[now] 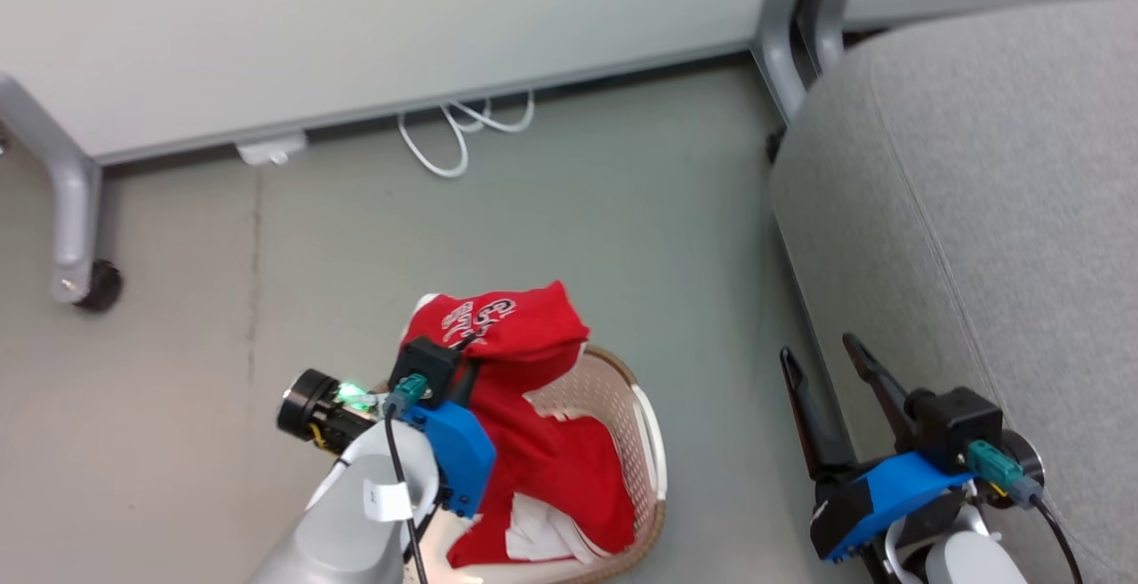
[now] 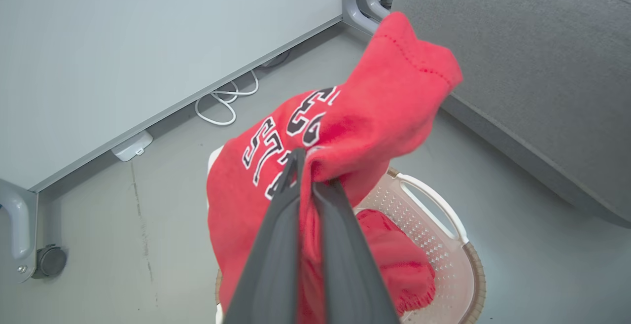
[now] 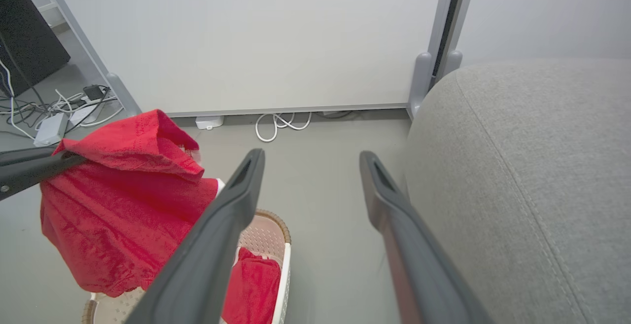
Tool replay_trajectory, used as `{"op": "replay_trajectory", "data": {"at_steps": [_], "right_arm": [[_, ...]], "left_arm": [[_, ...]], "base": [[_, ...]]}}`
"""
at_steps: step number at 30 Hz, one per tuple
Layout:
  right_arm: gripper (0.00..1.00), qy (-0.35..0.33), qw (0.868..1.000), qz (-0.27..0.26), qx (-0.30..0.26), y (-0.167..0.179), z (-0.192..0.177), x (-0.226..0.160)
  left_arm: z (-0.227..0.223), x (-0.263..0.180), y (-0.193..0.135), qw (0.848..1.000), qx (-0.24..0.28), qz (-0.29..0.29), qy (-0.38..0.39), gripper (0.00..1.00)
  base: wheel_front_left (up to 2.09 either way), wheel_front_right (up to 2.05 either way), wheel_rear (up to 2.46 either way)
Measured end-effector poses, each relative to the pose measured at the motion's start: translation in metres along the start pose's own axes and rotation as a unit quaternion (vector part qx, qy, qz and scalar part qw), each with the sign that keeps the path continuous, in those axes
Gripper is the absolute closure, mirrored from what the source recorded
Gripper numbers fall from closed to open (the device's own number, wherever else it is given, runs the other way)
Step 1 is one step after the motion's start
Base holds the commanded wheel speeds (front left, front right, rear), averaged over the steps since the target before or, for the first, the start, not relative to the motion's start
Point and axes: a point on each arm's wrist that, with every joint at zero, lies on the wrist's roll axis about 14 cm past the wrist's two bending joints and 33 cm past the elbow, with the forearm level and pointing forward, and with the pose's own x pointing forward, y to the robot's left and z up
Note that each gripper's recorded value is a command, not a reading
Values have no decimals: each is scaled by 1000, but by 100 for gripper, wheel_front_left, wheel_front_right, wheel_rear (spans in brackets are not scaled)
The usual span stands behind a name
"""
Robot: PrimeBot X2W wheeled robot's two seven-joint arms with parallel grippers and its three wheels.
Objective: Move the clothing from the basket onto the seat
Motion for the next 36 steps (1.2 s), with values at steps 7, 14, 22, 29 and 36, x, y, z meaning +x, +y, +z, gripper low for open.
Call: {"op": "replay_trajectory", "data": {"at_steps": [7,14,22,29,36], "right_arm": [[0,-18,999,29,-5,23,18,-13],[0,-24,999,45,-7,36,25,-28],[0,-31,998,53,-9,43,31,-37],[0,-33,998,58,-8,46,33,-41],[0,-35,997,62,-8,49,35,-43]], "left_arm": [[65,-25,-16,994,11,-10,-104,100],[108,-45,-44,985,25,-42,-168,100],[166,-57,-66,968,45,-78,-234,100],[195,-66,-84,957,53,-105,-264,100],[214,-68,-96,952,54,-118,-278,100]], "base": [[0,0,0],[0,0,0],[0,0,0],[0,0,0],[0,0,0]]}}
